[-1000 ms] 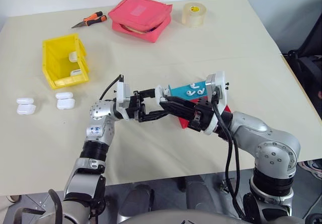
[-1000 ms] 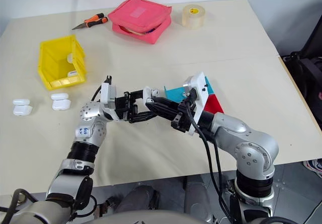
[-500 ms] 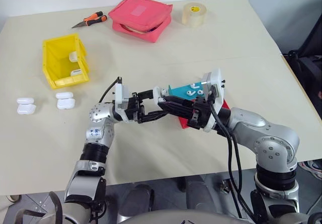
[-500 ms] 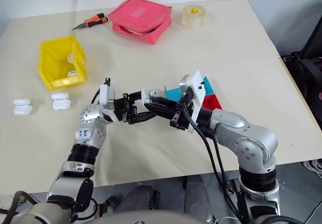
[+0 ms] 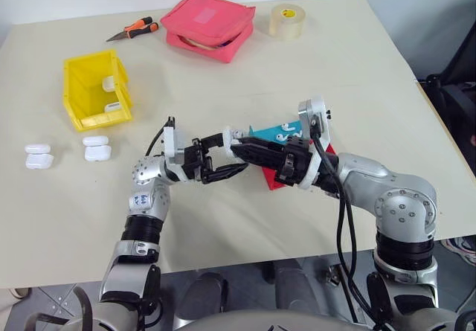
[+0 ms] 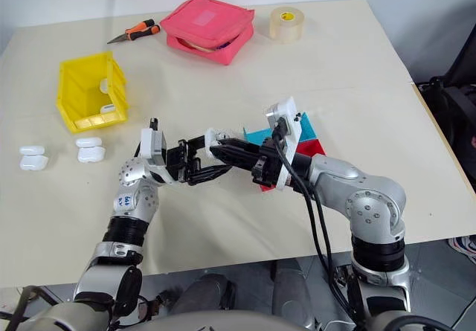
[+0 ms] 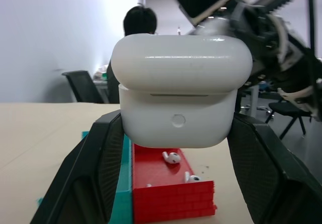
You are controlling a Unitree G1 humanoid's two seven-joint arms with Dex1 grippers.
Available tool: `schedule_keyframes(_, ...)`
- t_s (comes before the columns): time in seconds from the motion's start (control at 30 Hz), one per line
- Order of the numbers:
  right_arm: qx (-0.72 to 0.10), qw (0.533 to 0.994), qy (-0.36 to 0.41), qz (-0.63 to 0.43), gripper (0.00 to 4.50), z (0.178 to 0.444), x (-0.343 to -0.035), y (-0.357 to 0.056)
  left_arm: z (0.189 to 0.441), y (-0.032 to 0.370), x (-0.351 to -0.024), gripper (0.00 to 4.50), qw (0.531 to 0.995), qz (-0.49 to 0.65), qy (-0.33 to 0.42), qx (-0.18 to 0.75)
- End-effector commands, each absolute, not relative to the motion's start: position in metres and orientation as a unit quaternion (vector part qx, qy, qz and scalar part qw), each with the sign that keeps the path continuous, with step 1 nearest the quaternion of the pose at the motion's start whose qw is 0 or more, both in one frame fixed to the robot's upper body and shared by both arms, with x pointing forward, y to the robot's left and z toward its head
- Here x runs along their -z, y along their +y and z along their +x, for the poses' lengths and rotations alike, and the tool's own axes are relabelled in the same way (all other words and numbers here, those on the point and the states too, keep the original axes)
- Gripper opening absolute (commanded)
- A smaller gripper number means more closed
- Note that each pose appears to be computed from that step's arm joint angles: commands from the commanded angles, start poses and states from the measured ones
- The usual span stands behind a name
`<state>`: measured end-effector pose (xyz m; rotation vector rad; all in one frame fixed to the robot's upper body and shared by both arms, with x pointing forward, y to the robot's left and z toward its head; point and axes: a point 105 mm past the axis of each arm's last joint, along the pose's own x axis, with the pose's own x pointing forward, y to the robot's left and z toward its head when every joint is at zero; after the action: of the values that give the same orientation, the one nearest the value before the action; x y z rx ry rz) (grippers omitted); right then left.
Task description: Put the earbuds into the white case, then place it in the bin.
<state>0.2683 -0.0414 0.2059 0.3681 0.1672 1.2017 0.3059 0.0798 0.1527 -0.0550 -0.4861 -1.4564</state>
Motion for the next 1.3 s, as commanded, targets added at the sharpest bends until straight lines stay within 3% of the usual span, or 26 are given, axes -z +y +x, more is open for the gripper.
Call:
schedule_keyframes(0.03, -0.511, 0.831, 0.101, 0.197, 0.48, 0.284, -0.196, -0.054, 0.301, 0.079, -0.178, 2.75, 0.691, -0.008, -0.287, 0.663)
schedule_keyframes(1.0, -0.521, 0.831, 0.150, 0.126, 0.48, 0.266, -0.190, -0.051, 0.318, 0.088, -0.181, 2.75, 0.723, -0.001, -0.305, 0.620)
schedule_keyframes(1.3, -0.473, 0.862, 0.137, 0.121, 0.48, 0.280, -0.187, -0.063, 0.316, 0.089, -0.181, 2.75, 0.724, -0.004, -0.308, 0.617)
